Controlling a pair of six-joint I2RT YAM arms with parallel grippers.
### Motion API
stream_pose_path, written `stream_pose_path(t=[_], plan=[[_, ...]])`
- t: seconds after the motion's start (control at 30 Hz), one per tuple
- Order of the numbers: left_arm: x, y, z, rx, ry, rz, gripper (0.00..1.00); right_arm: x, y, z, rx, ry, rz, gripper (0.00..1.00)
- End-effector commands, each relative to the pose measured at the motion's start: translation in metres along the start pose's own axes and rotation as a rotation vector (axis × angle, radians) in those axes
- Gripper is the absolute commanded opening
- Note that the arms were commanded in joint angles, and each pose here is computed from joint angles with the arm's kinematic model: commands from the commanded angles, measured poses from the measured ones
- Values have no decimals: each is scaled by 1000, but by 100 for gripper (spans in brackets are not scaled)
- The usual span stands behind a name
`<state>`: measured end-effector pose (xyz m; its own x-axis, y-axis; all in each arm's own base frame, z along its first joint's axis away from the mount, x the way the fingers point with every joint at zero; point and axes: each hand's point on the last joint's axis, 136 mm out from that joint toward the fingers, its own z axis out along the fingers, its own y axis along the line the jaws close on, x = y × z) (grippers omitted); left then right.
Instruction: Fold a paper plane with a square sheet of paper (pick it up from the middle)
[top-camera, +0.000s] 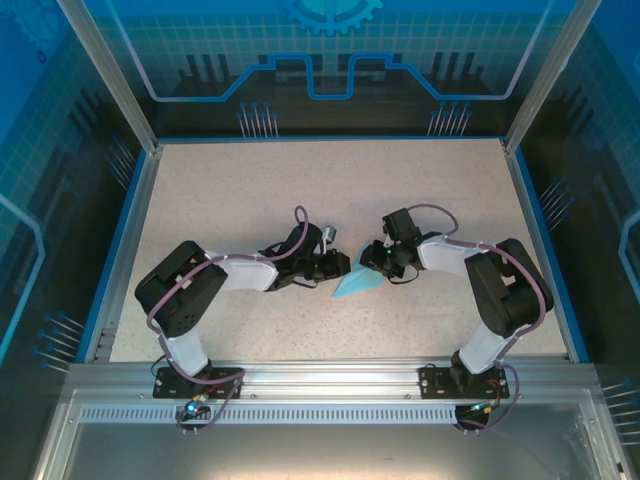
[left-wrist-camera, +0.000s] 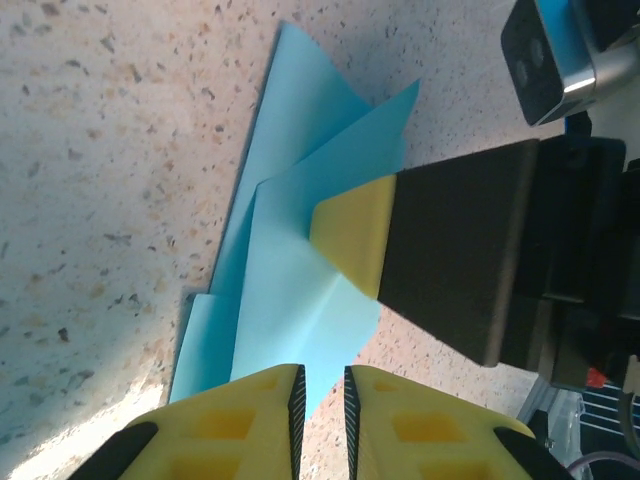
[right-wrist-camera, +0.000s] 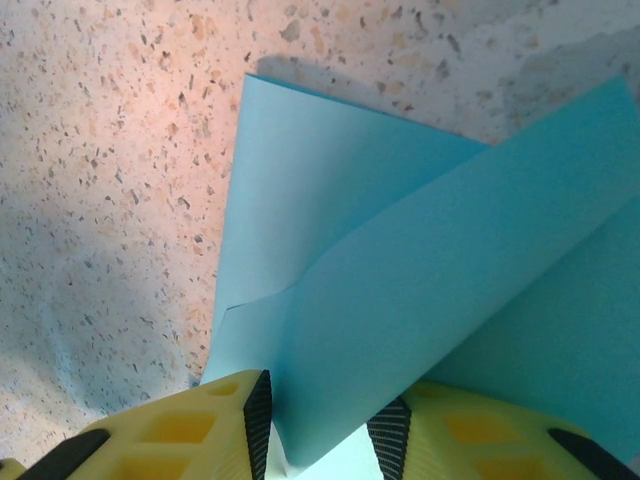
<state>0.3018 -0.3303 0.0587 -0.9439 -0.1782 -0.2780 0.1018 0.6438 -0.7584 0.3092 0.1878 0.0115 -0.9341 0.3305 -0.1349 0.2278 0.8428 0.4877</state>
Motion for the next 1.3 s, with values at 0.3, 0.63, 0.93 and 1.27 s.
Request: stream_pose_path(t=[0.3,0.63,0.93,1.27], plan=[[8,-11,20,71,111,-34,21,39,-67,15,228,103,-16,38],[16,11,29,-24,148,-65,17,36,-53,10,182,105,-3,39],[20,25,32,-73,156,-84,10,24,-18,-12,76,82,-15,45],[21,23,33,-56,164,-84,10,25,-4,-28,65,88,-10,50]])
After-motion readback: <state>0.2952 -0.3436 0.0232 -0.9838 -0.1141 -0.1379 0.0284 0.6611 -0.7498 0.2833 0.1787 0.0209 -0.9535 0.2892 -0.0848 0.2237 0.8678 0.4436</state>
